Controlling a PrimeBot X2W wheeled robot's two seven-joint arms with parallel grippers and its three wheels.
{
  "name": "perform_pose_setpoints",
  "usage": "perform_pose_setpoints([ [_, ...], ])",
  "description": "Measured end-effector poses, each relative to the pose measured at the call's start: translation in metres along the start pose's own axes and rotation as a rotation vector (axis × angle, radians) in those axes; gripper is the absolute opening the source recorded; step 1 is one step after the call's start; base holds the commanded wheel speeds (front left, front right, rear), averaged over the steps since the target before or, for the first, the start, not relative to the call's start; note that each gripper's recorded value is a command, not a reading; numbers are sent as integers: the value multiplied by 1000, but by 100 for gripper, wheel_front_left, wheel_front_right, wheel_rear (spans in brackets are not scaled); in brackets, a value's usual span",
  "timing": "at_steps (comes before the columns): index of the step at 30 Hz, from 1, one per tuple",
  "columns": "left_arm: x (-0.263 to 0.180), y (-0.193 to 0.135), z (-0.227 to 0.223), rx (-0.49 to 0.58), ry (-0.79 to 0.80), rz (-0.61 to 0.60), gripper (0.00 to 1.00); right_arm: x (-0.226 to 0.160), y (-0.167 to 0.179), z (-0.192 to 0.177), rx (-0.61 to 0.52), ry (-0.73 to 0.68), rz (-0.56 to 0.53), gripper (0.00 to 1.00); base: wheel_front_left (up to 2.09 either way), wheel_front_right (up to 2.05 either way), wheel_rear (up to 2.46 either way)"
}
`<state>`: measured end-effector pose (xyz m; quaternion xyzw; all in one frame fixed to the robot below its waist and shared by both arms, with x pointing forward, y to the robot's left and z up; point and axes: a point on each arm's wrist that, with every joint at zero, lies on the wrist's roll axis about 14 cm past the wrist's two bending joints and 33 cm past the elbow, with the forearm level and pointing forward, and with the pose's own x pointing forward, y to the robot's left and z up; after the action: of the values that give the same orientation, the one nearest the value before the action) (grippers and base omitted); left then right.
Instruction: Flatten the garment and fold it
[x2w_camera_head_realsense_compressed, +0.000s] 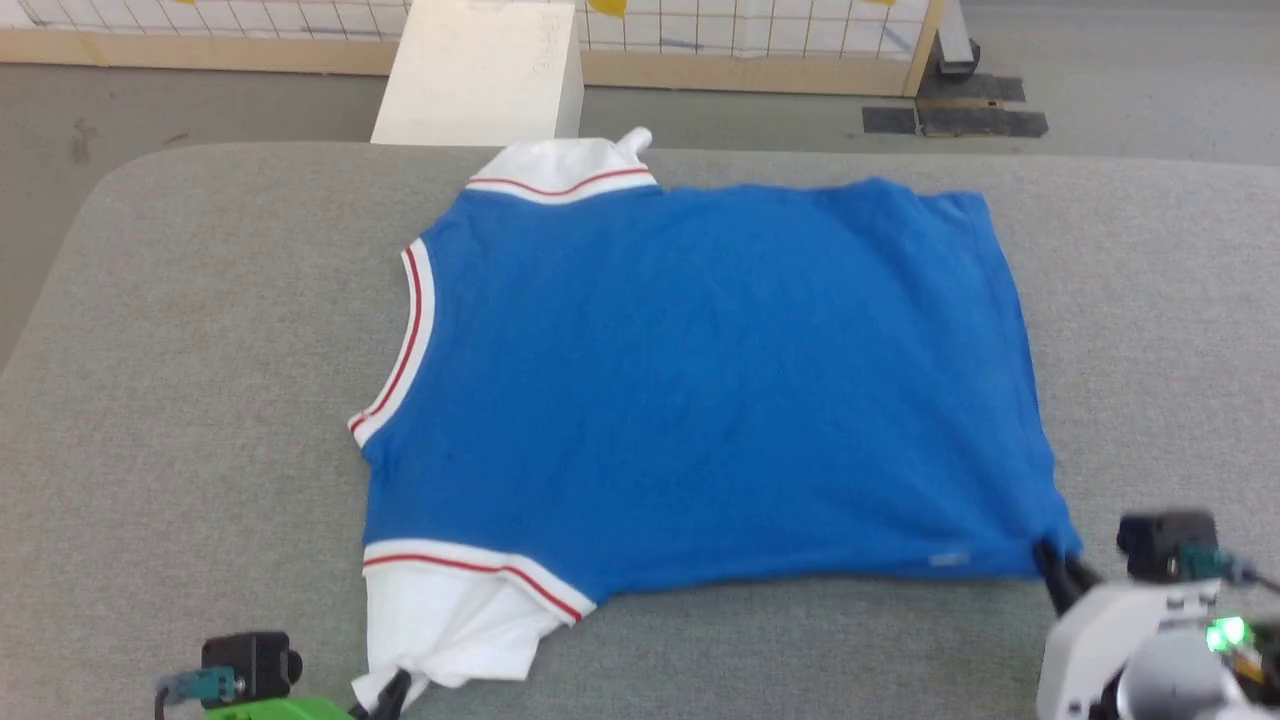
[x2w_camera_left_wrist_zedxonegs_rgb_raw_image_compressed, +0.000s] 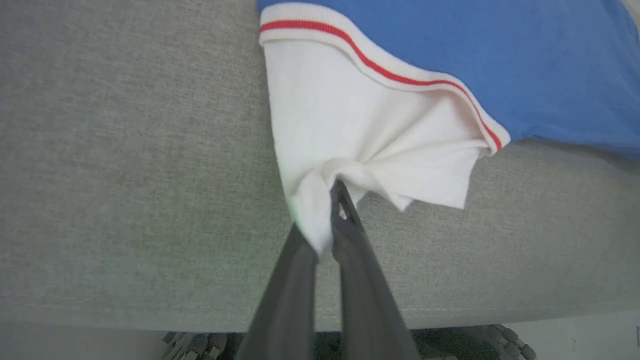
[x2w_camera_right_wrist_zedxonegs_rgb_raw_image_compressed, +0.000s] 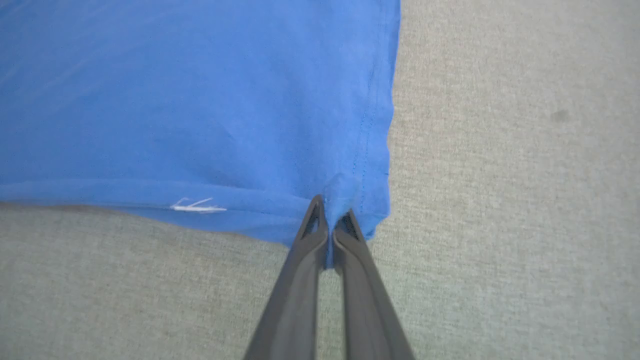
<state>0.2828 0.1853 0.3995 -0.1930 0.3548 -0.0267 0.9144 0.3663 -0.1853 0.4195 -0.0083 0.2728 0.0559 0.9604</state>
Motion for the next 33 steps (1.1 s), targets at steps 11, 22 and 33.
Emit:
perform_pose_setpoints([
  [11, -5, 5, 23, 155, -221, 81, 0, -21, 2, -40, 90, 45, -28, 0, 0, 0, 0],
  [22, 17, -38, 117, 433, -582, 3, 0, -5, 9, -7, 75, -133, 3, 0, 0, 0, 0],
  [33, 84, -71, 193, 658, -535, -122, 0, 51, -3, 43, -5, -133, 7, 0, 0, 0, 0],
])
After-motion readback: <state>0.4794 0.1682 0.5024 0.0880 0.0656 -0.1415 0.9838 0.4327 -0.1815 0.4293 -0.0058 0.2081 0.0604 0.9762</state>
